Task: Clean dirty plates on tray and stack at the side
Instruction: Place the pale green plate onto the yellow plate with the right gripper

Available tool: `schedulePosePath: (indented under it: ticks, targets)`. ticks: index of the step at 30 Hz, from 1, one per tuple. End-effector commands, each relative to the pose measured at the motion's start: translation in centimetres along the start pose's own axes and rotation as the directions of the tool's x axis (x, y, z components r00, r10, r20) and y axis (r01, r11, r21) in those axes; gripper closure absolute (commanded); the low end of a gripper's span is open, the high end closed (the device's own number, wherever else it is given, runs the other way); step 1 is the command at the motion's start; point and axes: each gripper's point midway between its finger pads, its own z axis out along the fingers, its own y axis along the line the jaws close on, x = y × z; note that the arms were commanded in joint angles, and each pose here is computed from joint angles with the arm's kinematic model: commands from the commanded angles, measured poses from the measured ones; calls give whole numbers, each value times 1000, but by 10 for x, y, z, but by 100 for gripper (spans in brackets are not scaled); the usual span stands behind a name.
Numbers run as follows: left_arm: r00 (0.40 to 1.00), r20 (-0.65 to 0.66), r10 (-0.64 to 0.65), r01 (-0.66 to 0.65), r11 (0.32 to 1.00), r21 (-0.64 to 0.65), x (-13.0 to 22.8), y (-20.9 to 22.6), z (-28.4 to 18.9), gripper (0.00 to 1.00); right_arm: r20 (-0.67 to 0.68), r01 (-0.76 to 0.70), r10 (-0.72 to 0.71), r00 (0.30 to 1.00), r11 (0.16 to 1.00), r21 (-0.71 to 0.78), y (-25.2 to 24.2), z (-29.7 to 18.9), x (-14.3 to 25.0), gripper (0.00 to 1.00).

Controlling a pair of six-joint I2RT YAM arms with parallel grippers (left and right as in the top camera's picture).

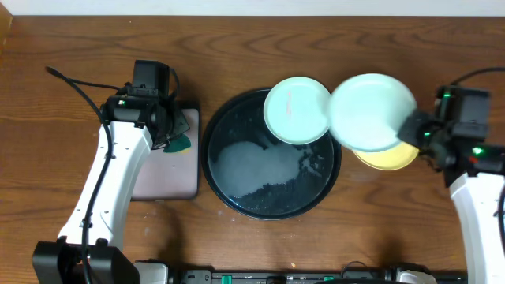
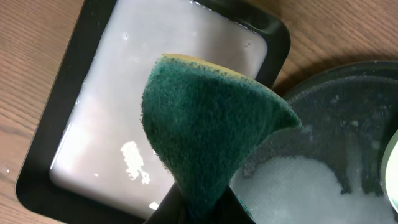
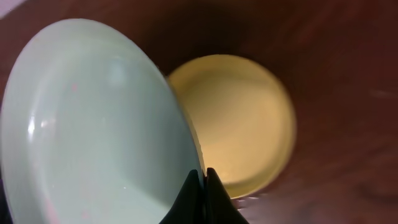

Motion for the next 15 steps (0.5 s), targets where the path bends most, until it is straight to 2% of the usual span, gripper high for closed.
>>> schedulePosePath:
  ticks: [1, 8, 15]
  targets:
    - [1000, 24, 5, -5, 1000, 0, -6, 0, -4, 93, -19, -48, 51, 999, 994, 103, -35, 15, -6, 99]
    - [1000, 25, 5, -5, 1000, 0, -6, 0, -4, 93, -99, -63, 91, 991, 966, 252, -73, 50, 5, 99]
    - [1000, 25, 5, -5, 1000, 0, -6, 0, -4, 93, -161, -43, 93, 983, 956, 289, -83, 74, 16, 99]
